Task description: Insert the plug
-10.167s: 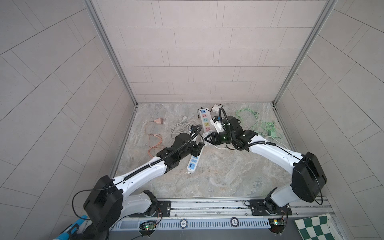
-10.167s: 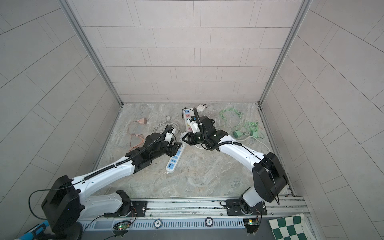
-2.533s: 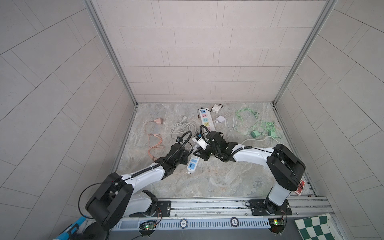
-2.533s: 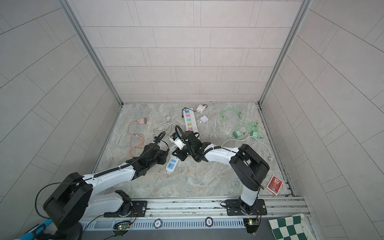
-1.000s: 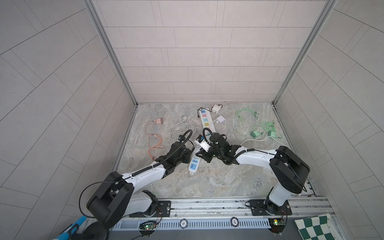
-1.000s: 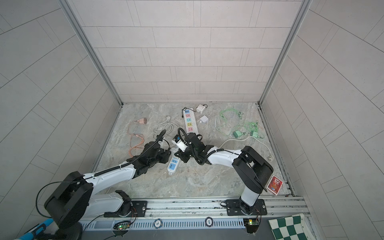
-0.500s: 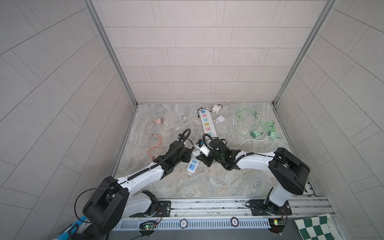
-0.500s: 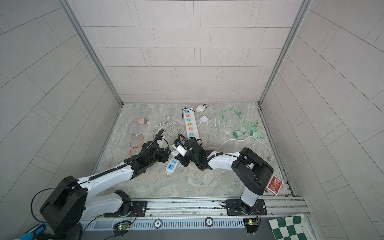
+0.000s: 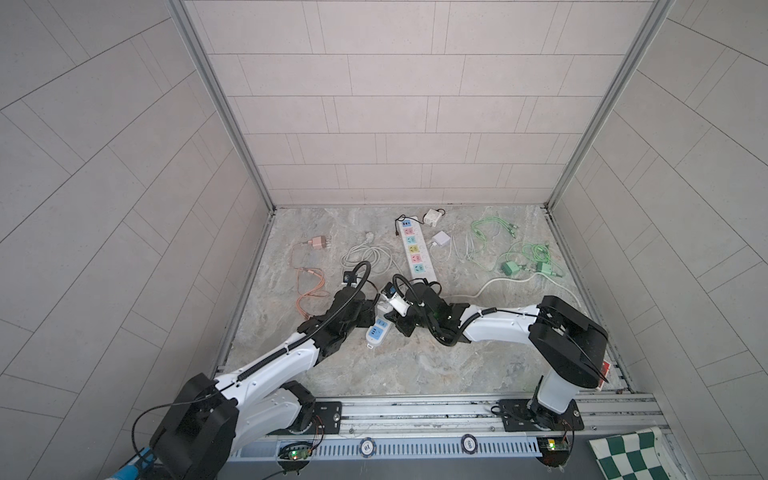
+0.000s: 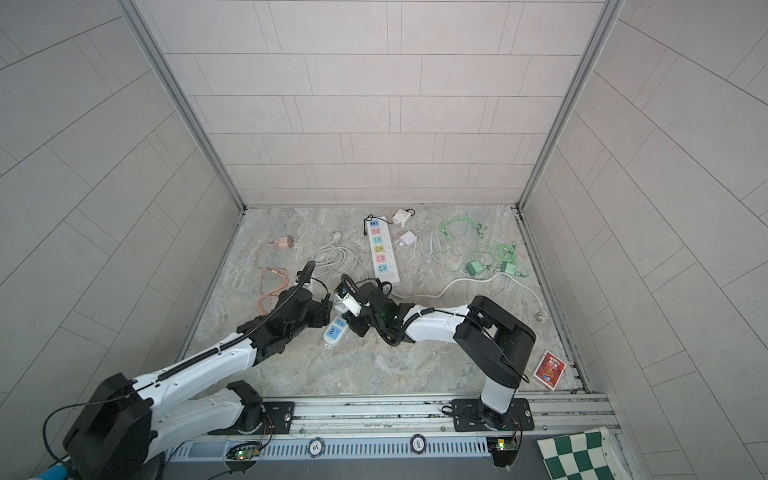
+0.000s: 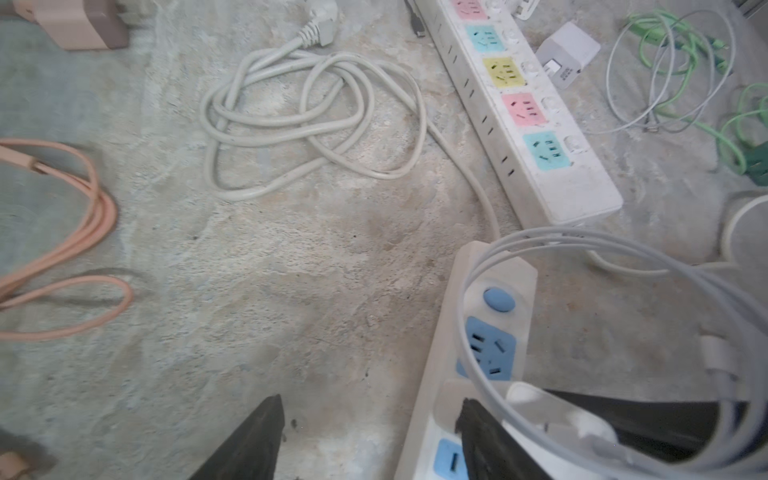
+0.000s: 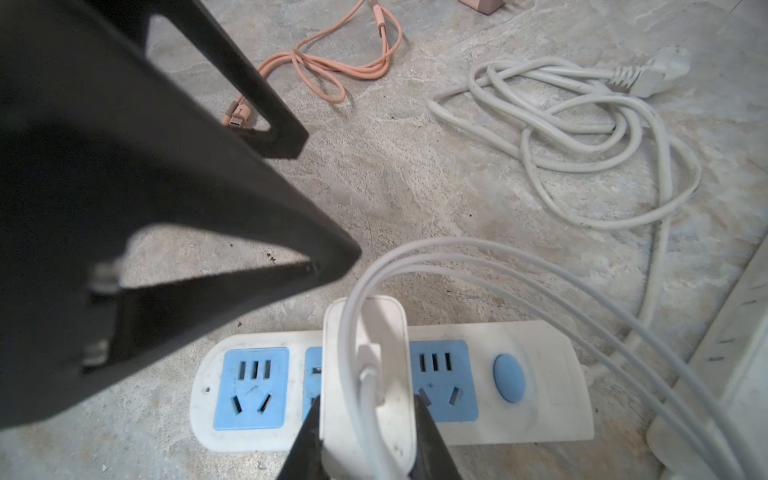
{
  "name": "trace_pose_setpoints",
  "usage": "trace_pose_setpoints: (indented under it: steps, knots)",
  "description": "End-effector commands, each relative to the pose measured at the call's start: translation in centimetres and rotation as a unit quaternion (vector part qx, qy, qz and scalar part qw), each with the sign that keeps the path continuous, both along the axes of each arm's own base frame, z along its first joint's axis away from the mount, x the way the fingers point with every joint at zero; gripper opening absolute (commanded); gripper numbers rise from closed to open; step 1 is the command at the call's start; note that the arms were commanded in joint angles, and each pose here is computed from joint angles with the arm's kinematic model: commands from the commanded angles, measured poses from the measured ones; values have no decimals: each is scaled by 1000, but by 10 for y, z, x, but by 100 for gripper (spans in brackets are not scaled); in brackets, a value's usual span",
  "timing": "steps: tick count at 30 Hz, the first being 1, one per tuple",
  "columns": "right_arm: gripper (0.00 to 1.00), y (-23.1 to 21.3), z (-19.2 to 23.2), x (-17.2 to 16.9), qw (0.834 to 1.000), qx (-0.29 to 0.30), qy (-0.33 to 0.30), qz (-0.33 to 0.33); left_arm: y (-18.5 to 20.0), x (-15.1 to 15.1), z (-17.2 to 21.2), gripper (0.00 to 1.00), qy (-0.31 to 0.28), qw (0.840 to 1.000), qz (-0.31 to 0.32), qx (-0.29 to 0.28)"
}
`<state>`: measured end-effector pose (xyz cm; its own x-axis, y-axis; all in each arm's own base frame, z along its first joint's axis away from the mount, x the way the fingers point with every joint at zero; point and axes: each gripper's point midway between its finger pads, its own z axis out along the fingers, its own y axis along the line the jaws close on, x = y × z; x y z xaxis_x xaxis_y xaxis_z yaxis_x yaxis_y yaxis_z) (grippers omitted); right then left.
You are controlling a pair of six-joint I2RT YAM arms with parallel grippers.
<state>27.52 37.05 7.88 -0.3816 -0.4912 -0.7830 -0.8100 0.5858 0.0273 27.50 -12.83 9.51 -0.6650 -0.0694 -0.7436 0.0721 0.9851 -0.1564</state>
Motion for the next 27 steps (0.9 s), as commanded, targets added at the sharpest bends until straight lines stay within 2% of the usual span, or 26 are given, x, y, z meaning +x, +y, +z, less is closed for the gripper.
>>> trace_pose_setpoints:
  steps: [1,5,10,14,19,22,27]
  knots:
    - [2,-70,-88,-32,980,-161,108,-47,35,-5,1,83,-13,996,76,36]
    - [2,-91,-89,-18,972,-181,106,-102,52,-4,15,91,-31,992,117,44]
    - [2,-108,-84,-11,970,-167,114,-133,69,7,24,100,-28,985,162,45]
    - [5,-112,-77,-9,970,-164,110,-141,85,24,26,100,-13,979,200,26]
    - [21,-110,-70,-9,971,-158,113,-138,99,62,28,100,1,974,228,7]
    - [31,-107,-65,-10,973,-146,115,-134,122,85,36,100,10,960,278,27]
    - [44,-103,-54,-7,976,-134,108,-133,149,130,38,100,8,943,331,-25]
